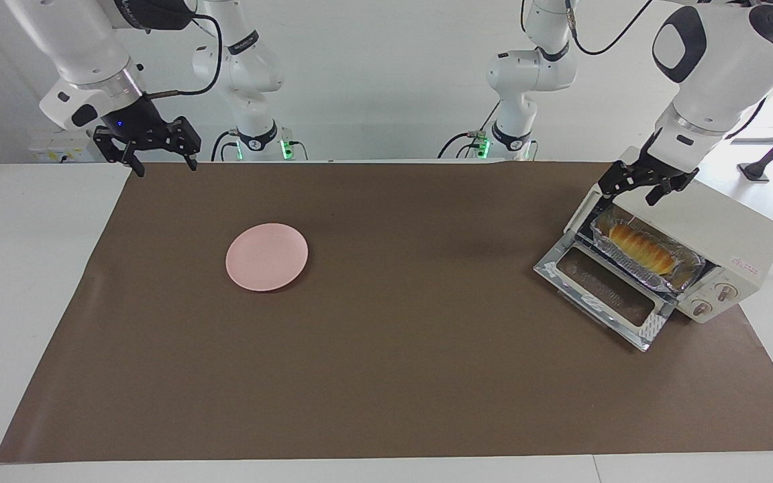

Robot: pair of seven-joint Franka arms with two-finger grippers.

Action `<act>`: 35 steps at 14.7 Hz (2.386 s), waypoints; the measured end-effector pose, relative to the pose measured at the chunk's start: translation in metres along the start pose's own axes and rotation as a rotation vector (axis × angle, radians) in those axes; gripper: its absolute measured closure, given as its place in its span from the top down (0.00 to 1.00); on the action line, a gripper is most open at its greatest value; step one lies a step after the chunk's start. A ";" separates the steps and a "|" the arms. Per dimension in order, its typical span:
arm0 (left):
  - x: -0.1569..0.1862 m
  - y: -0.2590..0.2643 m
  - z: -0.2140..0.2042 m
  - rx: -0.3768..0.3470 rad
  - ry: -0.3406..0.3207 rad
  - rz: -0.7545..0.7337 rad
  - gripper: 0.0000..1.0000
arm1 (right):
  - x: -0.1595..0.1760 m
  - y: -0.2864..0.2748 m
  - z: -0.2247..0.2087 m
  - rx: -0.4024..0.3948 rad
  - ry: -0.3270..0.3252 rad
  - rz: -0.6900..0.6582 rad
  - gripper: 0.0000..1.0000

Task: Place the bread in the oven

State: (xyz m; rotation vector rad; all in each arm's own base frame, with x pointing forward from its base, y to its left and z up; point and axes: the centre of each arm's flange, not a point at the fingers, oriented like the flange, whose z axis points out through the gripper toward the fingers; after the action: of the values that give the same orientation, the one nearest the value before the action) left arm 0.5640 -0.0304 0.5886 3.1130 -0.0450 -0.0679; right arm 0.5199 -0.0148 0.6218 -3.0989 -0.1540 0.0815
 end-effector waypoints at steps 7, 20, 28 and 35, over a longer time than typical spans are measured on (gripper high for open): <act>-0.005 0.009 0.002 0.001 -0.039 0.016 1.00 | 0.000 0.000 0.000 0.000 0.000 0.000 1.00; -0.007 0.010 0.003 0.003 -0.054 0.019 1.00 | 0.000 0.000 0.000 0.000 0.000 0.000 1.00; -0.007 0.007 0.003 0.003 -0.054 0.014 1.00 | 0.000 0.000 0.000 0.000 0.000 0.000 1.00; -0.002 0.010 -0.002 0.002 -0.005 0.018 1.00 | 0.000 0.000 0.000 0.000 0.000 0.000 1.00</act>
State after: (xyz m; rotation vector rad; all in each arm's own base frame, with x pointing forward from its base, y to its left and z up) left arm 0.5619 -0.0398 0.5905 3.1136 -0.0739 -0.0753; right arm 0.5199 -0.0148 0.6218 -3.0989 -0.1540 0.0815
